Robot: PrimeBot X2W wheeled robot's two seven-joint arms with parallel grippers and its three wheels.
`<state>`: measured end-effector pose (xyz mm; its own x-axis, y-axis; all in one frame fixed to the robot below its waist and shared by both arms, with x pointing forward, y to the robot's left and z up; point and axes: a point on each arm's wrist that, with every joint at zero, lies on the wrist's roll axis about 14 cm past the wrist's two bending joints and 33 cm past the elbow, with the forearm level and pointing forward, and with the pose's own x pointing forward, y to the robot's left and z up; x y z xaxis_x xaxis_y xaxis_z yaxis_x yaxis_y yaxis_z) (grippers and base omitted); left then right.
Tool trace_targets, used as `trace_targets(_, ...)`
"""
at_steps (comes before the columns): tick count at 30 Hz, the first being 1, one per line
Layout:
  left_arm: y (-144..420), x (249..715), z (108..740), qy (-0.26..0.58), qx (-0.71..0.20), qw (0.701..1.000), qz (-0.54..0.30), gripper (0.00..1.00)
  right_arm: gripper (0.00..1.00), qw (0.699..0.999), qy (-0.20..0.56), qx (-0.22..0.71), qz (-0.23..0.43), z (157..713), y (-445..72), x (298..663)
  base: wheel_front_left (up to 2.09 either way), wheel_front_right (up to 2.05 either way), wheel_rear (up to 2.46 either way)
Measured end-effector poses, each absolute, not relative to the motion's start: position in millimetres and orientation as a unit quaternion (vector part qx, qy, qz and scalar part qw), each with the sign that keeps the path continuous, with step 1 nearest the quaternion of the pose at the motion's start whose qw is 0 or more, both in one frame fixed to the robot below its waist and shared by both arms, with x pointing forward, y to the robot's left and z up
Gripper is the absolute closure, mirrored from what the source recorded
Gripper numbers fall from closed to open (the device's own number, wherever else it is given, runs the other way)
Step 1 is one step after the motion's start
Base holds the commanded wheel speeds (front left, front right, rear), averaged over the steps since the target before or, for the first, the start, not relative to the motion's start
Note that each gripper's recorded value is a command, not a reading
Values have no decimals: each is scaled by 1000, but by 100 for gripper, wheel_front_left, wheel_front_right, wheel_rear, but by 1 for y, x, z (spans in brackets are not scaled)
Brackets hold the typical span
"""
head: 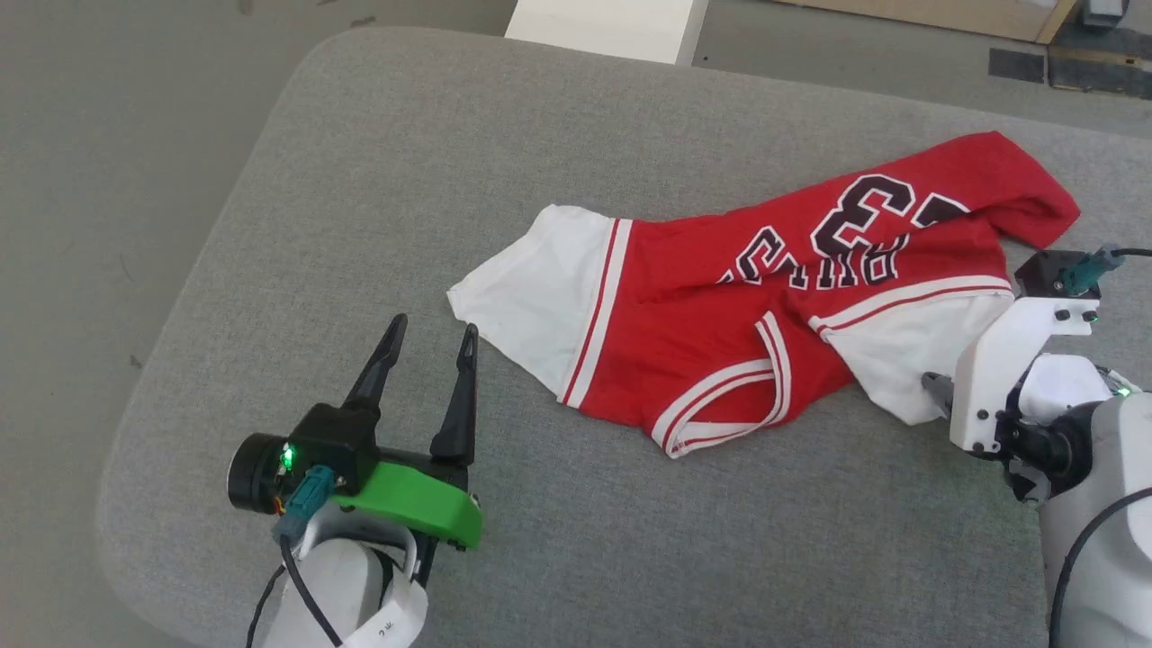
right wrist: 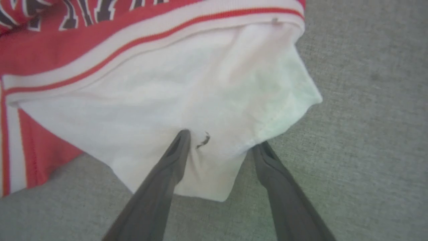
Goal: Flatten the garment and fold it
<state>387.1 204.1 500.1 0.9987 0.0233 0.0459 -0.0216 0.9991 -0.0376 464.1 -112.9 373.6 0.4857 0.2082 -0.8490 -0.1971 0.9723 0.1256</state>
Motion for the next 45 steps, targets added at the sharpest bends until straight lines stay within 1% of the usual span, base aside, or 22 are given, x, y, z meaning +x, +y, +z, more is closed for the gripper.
trace_targets(1,205,387,499,-22,-18,1000,12,0,100,861,494,0,119,372,-112,465,0,0,0)
trace_targets(7,203,388,500,-24,-22,999,12,0,100,875,469,-25,116,375,-119,469,0,0,0)
trace_targets(11,201,389,505,-31,-25,999,9,0,100,877,464,-48,112,379,-136,456,0,0,0)
trace_targets(16,193,389,512,-43,-31,999,-2,0,100,868,481,-95,81,390,-191,431,0,0,0)
trace_targets(21,179,392,516,-50,-37,998,-23,0,100,853,494,-162,46,417,-252,407,0,0,0)
trace_targets(25,168,395,519,-54,-41,997,-40,0,100,843,504,-189,19,428,-288,392,0,0,0)
trace_targets(29,164,397,513,-46,-43,997,-48,0,100,836,512,-196,3,425,-306,386,0,0,0)
trace_targets(30,163,398,511,-43,-43,997,-49,0,40,837,511,-195,2,422,-307,386,0,0,0)
trace_targets(31,162,398,509,-39,-44,997,-50,0,0,838,511,-193,2,418,-308,385,0,0,0)
trace_targets(33,161,399,505,-34,-44,997,-51,0,0,843,504,-191,4,412,-307,386,0,0,0)
trace_targets(36,159,400,503,-30,-46,997,-55,0,0,872,458,-173,9,417,-300,398,0,0,0)
trace_targets(38,157,400,501,-27,-51,997,-57,0,0,907,400,-136,3,431,-294,414,0,0,0)
trace_targets(40,154,400,502,-28,-58,996,-61,0,0,925,363,-109,-1,441,-290,420,0,0,0)
trace_targets(41,151,400,504,-31,-65,995,-66,0,0,942,323,-91,0,452,-284,424,0,0,0)
trace_targets(42,149,401,505,-31,-65,995,-69,0,0,950,301,-86,-1,458,-282,426,0,0,0)
trace_targets(45,143,402,506,-33,-66,994,-78,0,0,976,206,-69,5,488,-272,432,0,0,0)
